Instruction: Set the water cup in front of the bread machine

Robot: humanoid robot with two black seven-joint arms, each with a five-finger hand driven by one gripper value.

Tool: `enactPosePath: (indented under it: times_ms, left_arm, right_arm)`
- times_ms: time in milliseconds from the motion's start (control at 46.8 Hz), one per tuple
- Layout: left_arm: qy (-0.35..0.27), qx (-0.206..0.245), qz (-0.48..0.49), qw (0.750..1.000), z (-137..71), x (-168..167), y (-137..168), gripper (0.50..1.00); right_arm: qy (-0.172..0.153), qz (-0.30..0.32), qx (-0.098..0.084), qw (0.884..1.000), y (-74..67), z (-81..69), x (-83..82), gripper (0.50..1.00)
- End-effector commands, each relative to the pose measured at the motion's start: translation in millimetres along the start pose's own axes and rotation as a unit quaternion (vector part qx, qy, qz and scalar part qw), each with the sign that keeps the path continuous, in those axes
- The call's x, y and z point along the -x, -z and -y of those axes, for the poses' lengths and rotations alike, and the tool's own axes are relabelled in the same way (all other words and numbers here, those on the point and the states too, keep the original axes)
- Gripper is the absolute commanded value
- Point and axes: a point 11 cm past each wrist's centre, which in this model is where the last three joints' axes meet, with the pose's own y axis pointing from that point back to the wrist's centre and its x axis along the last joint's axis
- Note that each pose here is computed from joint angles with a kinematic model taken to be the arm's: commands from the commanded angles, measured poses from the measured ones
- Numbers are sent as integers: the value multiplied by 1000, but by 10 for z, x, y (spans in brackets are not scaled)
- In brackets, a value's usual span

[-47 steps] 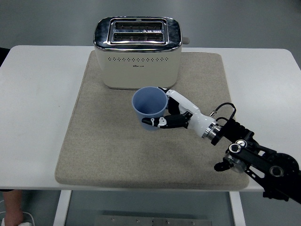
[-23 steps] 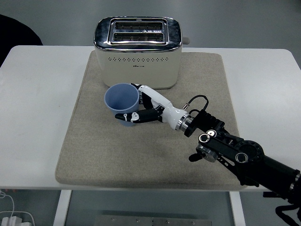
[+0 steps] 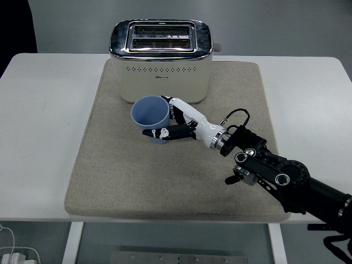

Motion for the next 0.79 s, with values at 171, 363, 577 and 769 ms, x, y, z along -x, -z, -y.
enactPosePath:
  times_ms: [171, 363, 577, 769]
  left_arm:
    - [0, 0, 0, 1000, 0, 0, 0, 1000]
    - [0, 0, 0, 1000, 0, 0, 0, 1000]
    - [0, 0, 0, 1000, 0, 0, 0, 1000]
    - [0, 0, 0, 1000, 0, 0, 0, 1000]
  right_arm:
    - [-5, 9, -2, 1000, -19, -18, -5, 907]
    - [-6, 15, -1, 1000, -35, -32, 5, 926]
    - [-7, 22, -2, 1000, -45, -43, 18, 926]
    - [-7, 23, -3, 1000, -35, -40, 21, 926]
